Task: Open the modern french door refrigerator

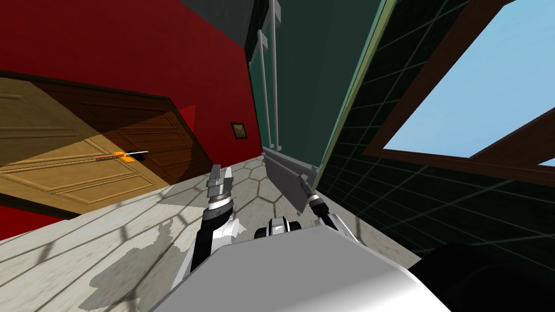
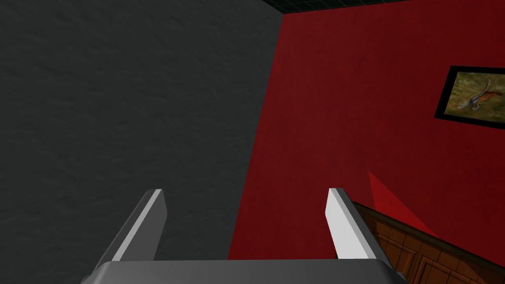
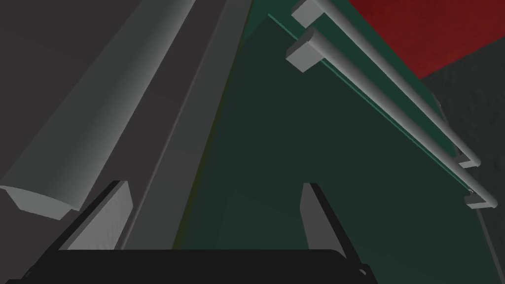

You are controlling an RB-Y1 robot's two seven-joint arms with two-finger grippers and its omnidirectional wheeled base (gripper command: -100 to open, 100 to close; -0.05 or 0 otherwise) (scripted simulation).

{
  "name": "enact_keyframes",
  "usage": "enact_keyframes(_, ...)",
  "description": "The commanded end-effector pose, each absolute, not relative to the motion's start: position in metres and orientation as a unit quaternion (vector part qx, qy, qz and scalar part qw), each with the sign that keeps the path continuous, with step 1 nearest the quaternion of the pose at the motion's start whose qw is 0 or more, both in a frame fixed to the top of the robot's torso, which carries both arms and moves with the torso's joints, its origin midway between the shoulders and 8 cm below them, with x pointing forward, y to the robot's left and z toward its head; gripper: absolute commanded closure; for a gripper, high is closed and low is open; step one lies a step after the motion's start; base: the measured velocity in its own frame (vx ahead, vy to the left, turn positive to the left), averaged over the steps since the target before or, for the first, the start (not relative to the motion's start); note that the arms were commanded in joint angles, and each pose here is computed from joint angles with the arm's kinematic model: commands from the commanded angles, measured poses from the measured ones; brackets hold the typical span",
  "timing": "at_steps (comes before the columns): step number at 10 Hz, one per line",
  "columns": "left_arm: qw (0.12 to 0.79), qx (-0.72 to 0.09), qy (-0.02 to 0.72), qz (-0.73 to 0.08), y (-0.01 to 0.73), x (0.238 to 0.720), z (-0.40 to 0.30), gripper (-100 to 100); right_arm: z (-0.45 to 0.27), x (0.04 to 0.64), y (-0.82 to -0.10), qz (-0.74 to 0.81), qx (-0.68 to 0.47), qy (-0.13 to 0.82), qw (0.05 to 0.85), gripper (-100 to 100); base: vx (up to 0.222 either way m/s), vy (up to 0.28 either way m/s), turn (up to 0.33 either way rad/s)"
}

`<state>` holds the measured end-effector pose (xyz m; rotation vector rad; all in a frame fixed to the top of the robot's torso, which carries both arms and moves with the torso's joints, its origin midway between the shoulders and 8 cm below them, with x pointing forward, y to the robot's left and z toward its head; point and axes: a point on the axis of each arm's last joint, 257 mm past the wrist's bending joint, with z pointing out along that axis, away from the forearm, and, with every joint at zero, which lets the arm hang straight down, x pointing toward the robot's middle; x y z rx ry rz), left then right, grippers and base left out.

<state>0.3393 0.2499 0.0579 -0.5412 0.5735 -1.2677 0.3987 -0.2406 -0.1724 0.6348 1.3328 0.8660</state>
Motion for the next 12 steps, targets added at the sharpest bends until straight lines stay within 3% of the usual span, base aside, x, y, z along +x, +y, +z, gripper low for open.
enact_keyframes(1,0.734,-0.246,0.261,-0.577,0.250,0.339,0.058,0,-0.213,0.403,-0.239,0.340,0.278,0.634,0.637,-100,-0.037,-0.006,0.056)
enact_keyframes(12,0.734,-0.246,0.261,-0.577,0.250,0.339,0.058,0,-0.327,0.392,-0.259,0.163,0.240,0.759,0.583,-100,-0.029,-0.006,0.052)
